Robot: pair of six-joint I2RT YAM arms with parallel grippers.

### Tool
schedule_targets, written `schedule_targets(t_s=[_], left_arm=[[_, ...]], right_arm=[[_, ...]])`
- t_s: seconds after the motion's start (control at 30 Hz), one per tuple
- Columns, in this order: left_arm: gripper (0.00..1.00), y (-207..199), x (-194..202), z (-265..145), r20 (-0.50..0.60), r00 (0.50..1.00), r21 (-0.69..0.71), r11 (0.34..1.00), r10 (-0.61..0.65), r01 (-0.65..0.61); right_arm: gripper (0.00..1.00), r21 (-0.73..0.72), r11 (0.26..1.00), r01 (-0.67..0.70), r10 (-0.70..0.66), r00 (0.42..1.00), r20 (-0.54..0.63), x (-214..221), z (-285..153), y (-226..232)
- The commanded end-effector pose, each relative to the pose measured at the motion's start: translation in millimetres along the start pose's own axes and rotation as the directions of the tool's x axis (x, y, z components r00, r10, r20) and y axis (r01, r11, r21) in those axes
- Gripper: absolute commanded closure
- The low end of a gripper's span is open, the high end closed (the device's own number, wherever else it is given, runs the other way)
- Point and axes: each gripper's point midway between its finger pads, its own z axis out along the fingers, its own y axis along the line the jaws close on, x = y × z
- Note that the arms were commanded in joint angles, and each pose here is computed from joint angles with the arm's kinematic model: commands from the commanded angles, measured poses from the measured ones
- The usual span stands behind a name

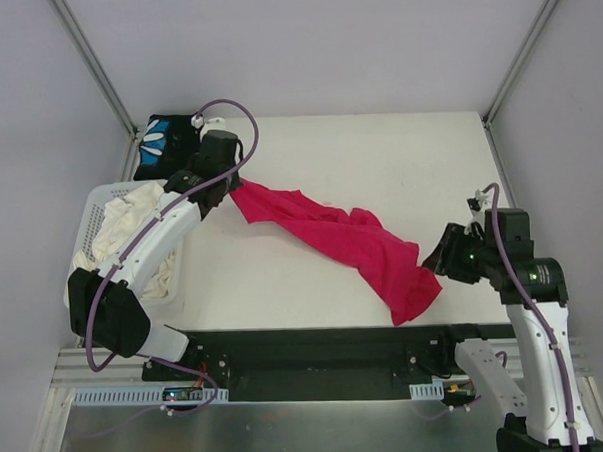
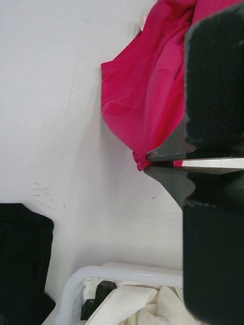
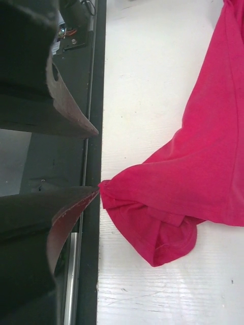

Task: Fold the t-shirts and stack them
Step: Flatten out the tshirt

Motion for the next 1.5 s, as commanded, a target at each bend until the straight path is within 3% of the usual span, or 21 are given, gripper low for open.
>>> schedule_targets(t_s=[0.0, 0.27, 0.5, 0.63, 1.2, 1.47], left_arm=[[1.0, 2, -21, -9, 0.049, 0.998, 0.007, 1.0, -0.025, 0.025], [1.0, 3, -21, -11, 0.054, 0.998, 0.007, 1.0, -0.022, 0.022], [1.0, 3, -19, -8, 0.045, 0.999, 0.003, 1.0, -0.015, 0.015], [1.0, 2, -19, -4, 0.041, 0.999, -0.003, 1.0, -0.007, 0.007], [1.0, 2, -20, -2, 0.04, 0.999, -0.007, 1.0, 0.004, -0.004], [1.0, 3, -22, -4, 0.045, 0.999, -0.012, 1.0, 0.008, -0.007]], right_arm=[[0.55, -0.002, 1.0, 0.029, -0.029, 0.998, 0.056, -37, 21, 5], [0.57, 0.01, 1.0, -0.004, 0.002, 0.993, 0.116, -95, 68, 11], [0.58, 0.079, 0.994, -0.069, 0.064, 0.996, 0.062, -117, 122, -6], [0.6, 0.143, 0.984, -0.109, 0.113, 0.993, -0.02, -111, 153, -25], [0.6, 0.233, 0.96, -0.158, 0.178, 0.982, -0.069, -92, 188, -57], [0.6, 0.273, 0.951, -0.145, 0.171, 0.983, -0.072, -71, 178, -68]])
